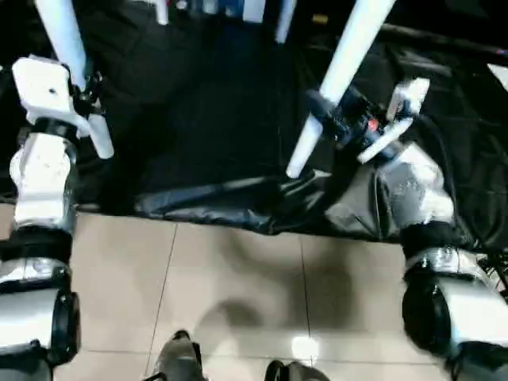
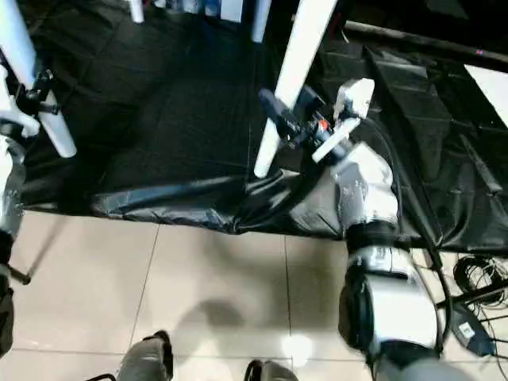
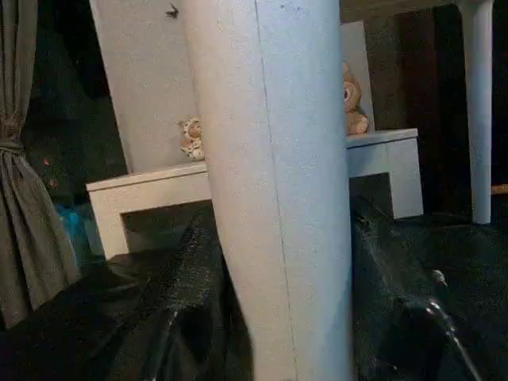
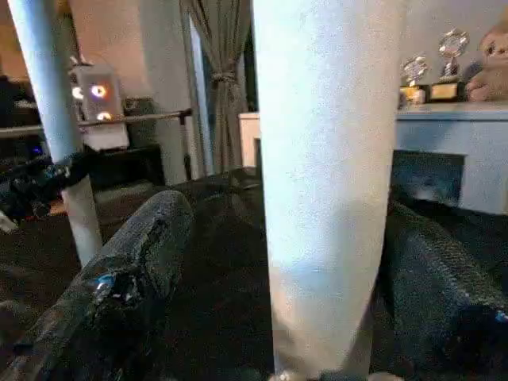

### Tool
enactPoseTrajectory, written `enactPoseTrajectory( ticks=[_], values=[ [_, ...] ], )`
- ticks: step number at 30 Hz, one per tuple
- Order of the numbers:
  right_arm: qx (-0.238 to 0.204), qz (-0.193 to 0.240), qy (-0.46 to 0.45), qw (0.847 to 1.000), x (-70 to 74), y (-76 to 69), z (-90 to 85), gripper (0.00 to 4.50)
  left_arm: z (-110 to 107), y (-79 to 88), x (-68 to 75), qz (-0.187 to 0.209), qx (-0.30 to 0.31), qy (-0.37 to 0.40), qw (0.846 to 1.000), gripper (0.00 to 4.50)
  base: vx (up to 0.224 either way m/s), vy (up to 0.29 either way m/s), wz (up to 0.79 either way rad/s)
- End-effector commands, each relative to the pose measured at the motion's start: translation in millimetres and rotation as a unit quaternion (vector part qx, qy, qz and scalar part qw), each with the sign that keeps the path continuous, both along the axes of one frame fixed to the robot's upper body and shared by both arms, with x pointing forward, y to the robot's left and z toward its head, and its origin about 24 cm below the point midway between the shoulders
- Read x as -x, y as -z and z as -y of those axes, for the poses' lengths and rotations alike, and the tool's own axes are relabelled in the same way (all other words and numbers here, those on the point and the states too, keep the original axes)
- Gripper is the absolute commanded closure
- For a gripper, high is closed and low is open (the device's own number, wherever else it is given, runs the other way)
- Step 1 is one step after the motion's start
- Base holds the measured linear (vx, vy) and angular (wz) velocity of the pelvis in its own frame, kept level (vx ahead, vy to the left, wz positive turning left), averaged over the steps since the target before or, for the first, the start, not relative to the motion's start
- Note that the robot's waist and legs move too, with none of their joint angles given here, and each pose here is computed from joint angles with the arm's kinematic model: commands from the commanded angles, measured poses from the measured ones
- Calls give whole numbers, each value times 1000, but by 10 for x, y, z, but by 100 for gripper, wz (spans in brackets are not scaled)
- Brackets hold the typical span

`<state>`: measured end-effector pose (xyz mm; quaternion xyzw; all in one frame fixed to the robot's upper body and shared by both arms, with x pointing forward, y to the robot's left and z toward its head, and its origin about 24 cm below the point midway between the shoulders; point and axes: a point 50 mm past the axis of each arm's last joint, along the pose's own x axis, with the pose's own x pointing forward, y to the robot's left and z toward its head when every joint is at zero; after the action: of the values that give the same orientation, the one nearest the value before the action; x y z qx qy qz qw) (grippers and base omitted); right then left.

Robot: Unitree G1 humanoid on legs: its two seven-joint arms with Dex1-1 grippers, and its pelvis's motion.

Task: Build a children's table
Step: Flip table

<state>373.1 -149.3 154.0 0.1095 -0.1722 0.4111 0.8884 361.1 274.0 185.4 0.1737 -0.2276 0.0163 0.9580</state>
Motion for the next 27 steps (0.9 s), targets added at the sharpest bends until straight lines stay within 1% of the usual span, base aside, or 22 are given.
enactPoseTrajectory(
  ticks=[1,2,4,5,6,9,10,11,12,13,14,15,16,17,18,19,20,21,23,24,26,27],
  values=[
    [41,0,-18,999,45,97,-167,78,256,694,-4,-183,-109,77,974,226,0,0,0],
    [42,-3,-10,999,57,135,-148,78,227,680,6,-180,-106,73,975,199,0,0,0],
    [46,-10,3,999,87,219,-100,78,153,657,48,-168,-96,63,979,191,0,0,0],
    [46,-13,7,999,107,253,-78,78,115,649,84,-160,-91,60,981,180,0,0,0],
    [45,-16,9,999,121,277,-64,78,90,643,108,-155,-87,57,982,157,0,0,0],
    [51,-24,27,998,227,418,21,78,-54,607,313,-113,-67,48,990,144,0,0,0],
    [51,-31,33,998,275,477,51,78,-89,615,417,-100,-57,49,992,134,0,0,0],
    [51,-31,33,998,275,477,51,78,-89,615,417,-100,-57,49,992,122,0,0,0],
    [51,-35,39,997,301,520,68,78,-105,634,482,-95,-51,51,993,122,0,0,0],
    [51,-39,52,997,358,598,102,78,-120,686,611,-90,-34,56,994,122,0,0,0],
    [51,-41,61,996,383,634,122,78,-126,709,675,-87,-27,57,994,122,0,0,0],
    [48,-45,72,995,425,693,149,78,-121,758,766,-88,-15,61,994,122,0,0,0],
    [48,-45,72,995,425,693,149,78,-121,758,766,-88,-15,61,994,122,0,0,0],
    [47,-50,80,994,467,746,172,78,-108,800,847,-89,-1,65,994,122,0,0,0],
    [48,-51,81,994,471,753,174,78,-106,807,855,-90,0,65,994,122,0,0,0],
    [51,-55,88,993,506,801,185,78,-96,850,910,-93,10,65,993,122,0,0,0],
    [51,-55,88,993,506,801,185,78,-96,850,910,-93,10,65,993,122,0,0,0],
    [54,-61,103,991,573,876,209,78,-48,931,1008,-104,24,68,992,122,0,0,0],
    [62,-86,150,983,742,1039,266,78,72,1126,1215,-142,38,54,988,122,0,0,0],
    [66,-98,169,979,805,1088,286,78,113,1186,1287,-159,39,47,985,122,0,0,0],
    [75,-103,194,973,877,1128,300,78,178,1249,1352,-177,37,44,983,122,0,0,0],
    [75,-103,194,973,877,1128,300,78,178,1249,1352,-177,37,44,983,122,-57,-8,2]
  ],
)
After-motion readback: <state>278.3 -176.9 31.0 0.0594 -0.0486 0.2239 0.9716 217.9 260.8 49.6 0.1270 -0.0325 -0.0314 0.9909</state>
